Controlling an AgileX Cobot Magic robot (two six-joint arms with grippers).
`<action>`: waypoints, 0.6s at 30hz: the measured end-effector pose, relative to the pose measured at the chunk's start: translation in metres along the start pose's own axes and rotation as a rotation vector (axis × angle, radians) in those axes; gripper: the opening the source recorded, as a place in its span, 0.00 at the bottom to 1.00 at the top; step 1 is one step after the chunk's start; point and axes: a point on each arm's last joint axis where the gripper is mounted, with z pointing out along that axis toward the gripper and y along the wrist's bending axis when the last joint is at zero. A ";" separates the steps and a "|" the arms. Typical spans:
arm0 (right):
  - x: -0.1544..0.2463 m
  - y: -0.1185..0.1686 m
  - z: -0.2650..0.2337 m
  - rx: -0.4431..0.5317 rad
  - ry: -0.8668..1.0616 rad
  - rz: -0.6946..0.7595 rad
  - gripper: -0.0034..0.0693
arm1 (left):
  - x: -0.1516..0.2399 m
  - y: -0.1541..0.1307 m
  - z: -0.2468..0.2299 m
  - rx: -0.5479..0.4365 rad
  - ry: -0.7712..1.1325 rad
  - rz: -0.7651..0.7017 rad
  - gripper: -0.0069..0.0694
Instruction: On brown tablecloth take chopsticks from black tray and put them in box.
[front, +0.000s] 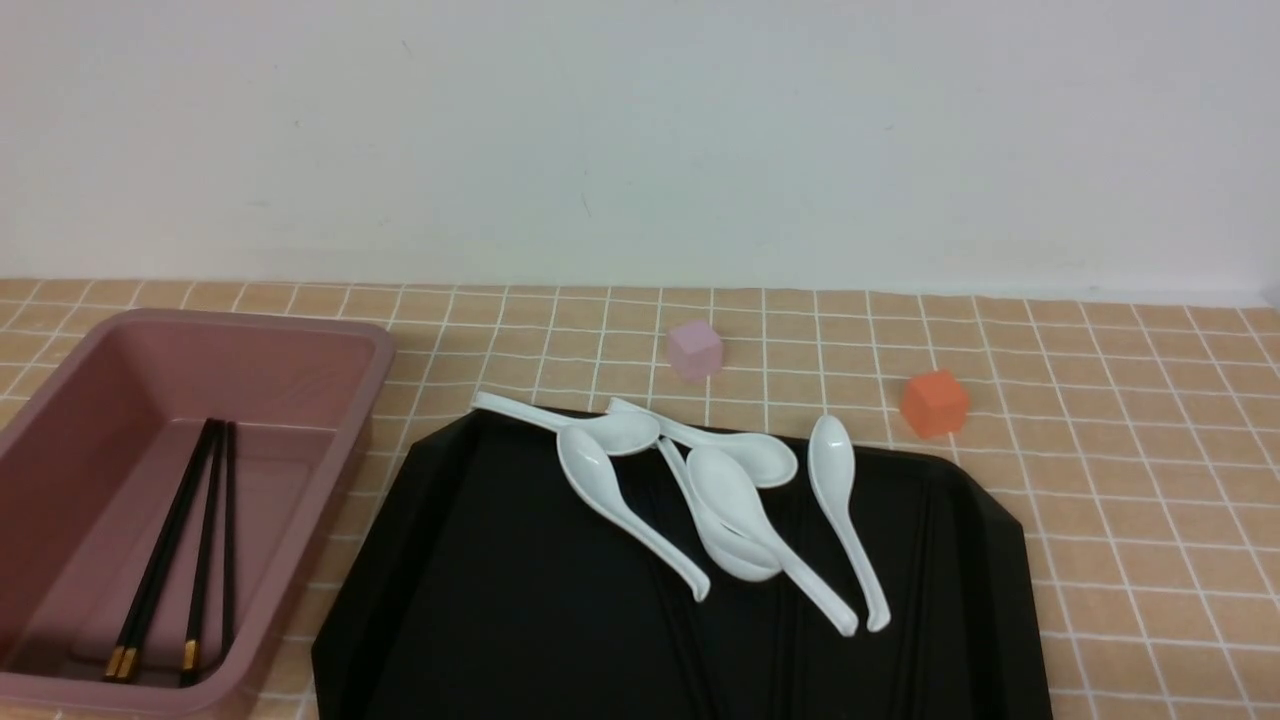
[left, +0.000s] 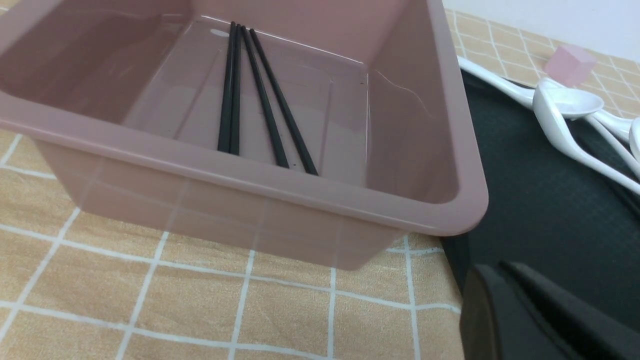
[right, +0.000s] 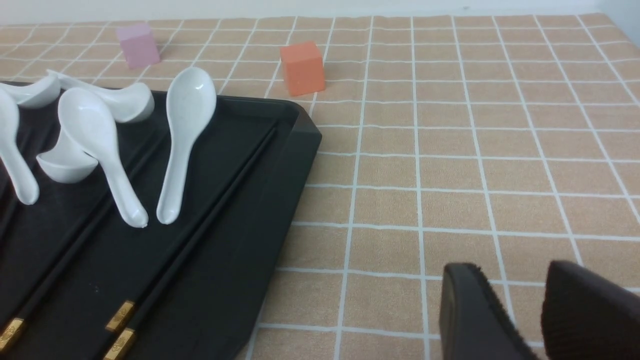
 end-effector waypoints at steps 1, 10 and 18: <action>0.000 0.000 0.000 0.000 0.000 0.000 0.38 | 0.000 0.000 0.000 0.000 0.000 0.000 0.10; 0.000 0.000 0.000 0.000 0.000 0.000 0.38 | 0.000 0.000 0.000 0.000 0.001 0.000 0.11; 0.000 0.000 0.000 0.000 0.000 0.000 0.38 | 0.000 0.000 0.000 0.000 0.001 0.000 0.11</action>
